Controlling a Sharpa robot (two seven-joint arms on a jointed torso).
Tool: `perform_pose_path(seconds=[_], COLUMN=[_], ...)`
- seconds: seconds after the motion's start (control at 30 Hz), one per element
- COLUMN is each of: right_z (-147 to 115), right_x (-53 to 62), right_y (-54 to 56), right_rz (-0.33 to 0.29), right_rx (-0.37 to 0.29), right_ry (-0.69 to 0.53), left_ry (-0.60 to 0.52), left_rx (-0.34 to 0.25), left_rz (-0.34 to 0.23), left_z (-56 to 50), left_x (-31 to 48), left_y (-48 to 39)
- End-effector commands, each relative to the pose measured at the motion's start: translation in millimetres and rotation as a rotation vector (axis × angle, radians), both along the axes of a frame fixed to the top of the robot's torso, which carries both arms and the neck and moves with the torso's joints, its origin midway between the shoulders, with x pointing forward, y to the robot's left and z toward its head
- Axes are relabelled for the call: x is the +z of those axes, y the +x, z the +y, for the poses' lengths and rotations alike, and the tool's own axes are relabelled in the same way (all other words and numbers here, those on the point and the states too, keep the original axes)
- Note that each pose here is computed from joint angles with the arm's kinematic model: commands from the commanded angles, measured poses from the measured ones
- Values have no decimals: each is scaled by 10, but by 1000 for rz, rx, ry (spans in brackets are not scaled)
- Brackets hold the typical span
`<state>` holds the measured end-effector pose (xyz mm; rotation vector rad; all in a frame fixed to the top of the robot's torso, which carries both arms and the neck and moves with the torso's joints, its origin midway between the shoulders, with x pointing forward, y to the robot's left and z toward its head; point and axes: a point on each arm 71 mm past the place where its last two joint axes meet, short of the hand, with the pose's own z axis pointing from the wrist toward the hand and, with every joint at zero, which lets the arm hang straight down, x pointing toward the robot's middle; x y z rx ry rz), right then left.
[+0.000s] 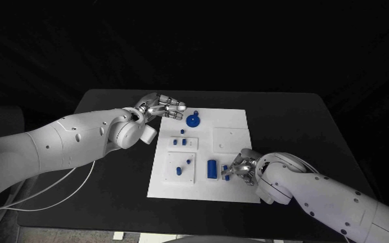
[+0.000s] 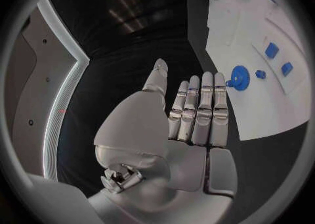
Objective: Assemble the parts on the task board
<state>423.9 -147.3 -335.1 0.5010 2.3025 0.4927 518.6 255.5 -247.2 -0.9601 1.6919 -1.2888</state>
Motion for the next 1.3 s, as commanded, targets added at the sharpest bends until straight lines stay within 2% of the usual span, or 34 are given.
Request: perform_pose_path(seconds=[0.03,0.93,1.3], right_z=[27,-8,-56], right_x=[-32,-16,8], right_y=[-28,-32,-114], right_rz=[18,5,5], right_rx=[27,45,80], right_ry=[-11,1,-4], left_ry=[-6,-1,1], left_rx=[-19,-18,-15], left_rz=[0,3,4], left_z=[-29,-18,-2], left_x=[5,2,1], left_y=[-3,-4,-6])
